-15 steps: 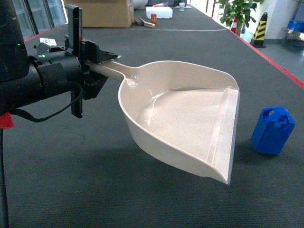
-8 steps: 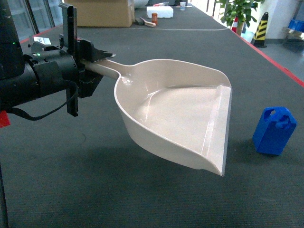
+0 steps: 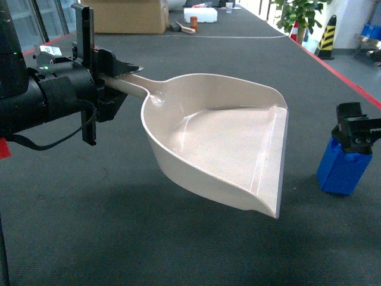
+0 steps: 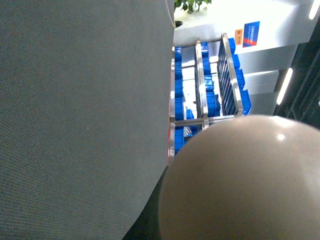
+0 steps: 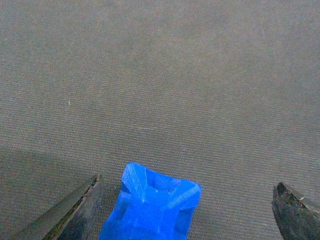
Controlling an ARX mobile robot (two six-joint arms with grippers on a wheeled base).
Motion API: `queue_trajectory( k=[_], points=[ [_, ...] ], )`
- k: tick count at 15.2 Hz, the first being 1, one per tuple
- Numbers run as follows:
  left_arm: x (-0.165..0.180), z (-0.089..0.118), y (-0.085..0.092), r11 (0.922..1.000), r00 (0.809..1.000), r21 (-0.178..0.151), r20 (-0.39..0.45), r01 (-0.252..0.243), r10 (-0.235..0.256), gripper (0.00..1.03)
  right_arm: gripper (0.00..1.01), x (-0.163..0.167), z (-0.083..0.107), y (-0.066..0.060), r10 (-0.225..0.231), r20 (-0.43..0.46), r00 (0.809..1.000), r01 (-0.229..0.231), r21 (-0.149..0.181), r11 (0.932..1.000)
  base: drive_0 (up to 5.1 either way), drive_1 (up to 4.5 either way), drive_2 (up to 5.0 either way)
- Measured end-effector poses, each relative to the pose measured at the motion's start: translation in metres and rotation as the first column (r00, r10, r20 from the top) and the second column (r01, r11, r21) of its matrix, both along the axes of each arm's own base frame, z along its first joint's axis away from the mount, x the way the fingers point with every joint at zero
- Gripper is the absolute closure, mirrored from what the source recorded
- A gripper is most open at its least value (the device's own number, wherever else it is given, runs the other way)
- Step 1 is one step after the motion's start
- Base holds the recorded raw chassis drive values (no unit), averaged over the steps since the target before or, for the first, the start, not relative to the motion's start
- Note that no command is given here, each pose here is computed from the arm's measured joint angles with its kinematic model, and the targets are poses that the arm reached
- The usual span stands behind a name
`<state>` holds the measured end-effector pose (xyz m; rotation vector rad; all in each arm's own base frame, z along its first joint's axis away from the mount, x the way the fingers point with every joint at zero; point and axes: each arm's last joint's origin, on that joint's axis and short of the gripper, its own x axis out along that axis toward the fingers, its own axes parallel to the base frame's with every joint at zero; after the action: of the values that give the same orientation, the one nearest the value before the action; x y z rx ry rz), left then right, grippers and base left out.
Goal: Place part in tray to right shelf
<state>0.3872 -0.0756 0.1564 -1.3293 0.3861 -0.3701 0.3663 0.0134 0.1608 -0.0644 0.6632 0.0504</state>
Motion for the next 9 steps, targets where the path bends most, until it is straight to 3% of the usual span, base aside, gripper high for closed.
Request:
queue_trajectory(
  k=[1,3,6,7,8,9],
  points=[
    [0.000,0.000,0.000,1.0000,1.000,0.000,0.000,0.000,0.000,0.86,0.04,0.007,-0.007,0.005,0.001,-0.015,1.000,-0.001,0.000,1.0000,0.0,0.00,0.0],
    [0.000,0.000,0.000,1.0000,1.000,0.000,0.000,0.000,0.000,0.87,0.24,0.013,-0.024,0.011,0.002,-0.054,0.999,-0.002,0.009,1.0000,0.0,0.00,0.0],
    [0.000,0.000,0.000,1.0000,1.000,0.000,0.000,0.000,0.000,0.87,0.51,0.004,-0.028,0.014,-0.063,-0.115,0.991,0.063,-0.001,0.9980,0.0,0.00,0.0],
    [0.000,0.000,0.000,1.0000,1.000,0.000,0.000,-0.002,0.002,0.87,0.54,-0.011,-0.013,0.016,-0.083,-0.096,0.992,0.086,0.020,0.9961,0.0,0.00,0.0],
    [0.000,0.000,0.000,1.0000,1.000,0.000,0.000,-0.002,0.002,0.87,0.54,-0.022,0.006,0.019,-0.076,-0.072,0.995,0.080,0.054,0.9953,0.0,0.00,0.0],
    [0.000,0.000,0.000,1.0000,1.000,0.000,0.000,-0.002,0.002,0.87,0.54,-0.033,0.040,0.030,-0.039,0.024,0.999,0.036,0.109,0.9934,0.0,0.00,0.0]
  ],
)
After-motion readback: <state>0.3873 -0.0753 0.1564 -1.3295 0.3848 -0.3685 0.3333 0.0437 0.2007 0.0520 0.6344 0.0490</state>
